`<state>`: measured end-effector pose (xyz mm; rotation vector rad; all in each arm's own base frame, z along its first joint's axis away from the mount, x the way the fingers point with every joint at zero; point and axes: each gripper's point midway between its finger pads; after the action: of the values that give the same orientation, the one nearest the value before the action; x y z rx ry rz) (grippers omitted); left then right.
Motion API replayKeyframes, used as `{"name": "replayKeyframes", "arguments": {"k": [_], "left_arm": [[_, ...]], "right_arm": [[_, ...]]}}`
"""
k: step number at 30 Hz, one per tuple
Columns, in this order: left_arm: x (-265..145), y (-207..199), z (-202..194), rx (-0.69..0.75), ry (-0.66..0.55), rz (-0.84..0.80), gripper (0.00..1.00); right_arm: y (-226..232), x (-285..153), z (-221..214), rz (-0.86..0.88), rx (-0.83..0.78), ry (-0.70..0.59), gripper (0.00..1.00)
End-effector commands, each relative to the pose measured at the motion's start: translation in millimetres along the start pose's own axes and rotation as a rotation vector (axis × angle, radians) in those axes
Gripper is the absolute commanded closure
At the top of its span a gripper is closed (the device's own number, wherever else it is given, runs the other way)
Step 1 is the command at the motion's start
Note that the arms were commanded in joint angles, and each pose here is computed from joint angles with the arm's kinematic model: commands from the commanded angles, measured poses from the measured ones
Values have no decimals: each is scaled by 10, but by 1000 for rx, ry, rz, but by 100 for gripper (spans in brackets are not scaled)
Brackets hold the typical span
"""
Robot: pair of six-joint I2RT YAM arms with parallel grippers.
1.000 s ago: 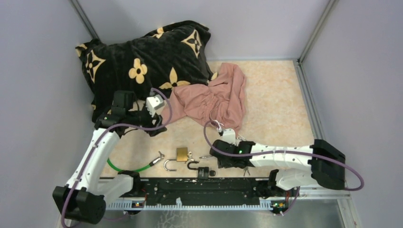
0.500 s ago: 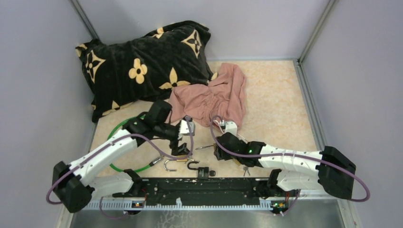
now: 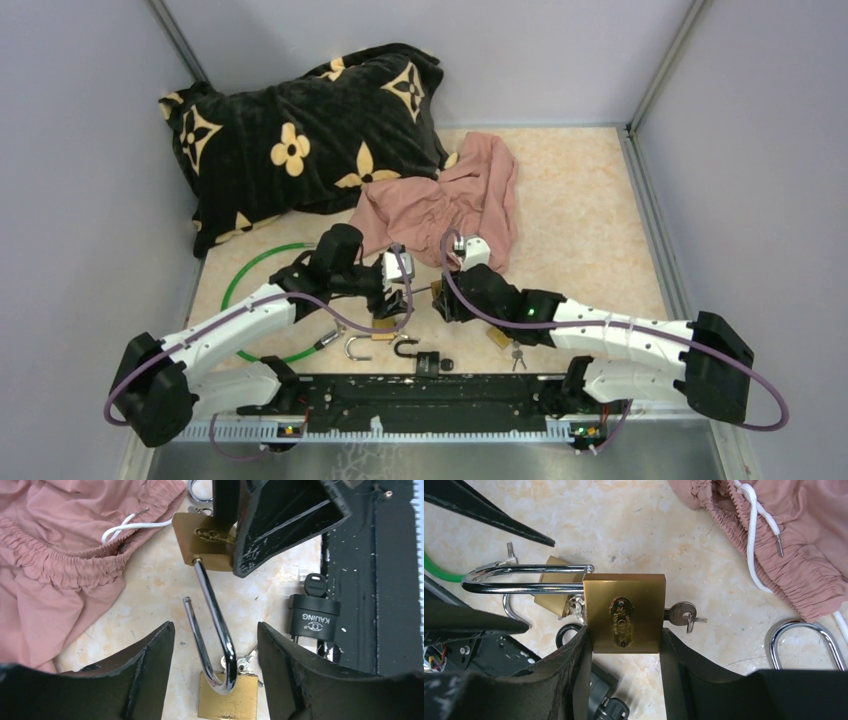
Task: Lock with the key
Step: Lock the lock.
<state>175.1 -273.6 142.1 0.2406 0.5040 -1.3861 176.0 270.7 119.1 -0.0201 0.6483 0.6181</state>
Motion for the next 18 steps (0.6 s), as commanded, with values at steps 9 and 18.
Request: {"name": "replayKeyframes", "arguments": {"k": [9, 18], "left_arm": [[-32, 129, 183, 29, -68, 85, 100], [-372, -192, 821, -63, -278, 24, 100]], "right_arm": [[329, -190, 695, 147, 12, -210, 100], [182, -480, 686, 160, -204, -252, 6]]}}
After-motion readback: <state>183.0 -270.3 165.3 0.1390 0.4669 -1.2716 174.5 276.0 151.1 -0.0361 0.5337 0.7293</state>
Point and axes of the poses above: each gripper's point midway between its finger pads, its own x axis out along the fingers, its own y axis along the line the jaws close on, z = x × y, and after that the axes turned 11 degrees about -x, right-handed
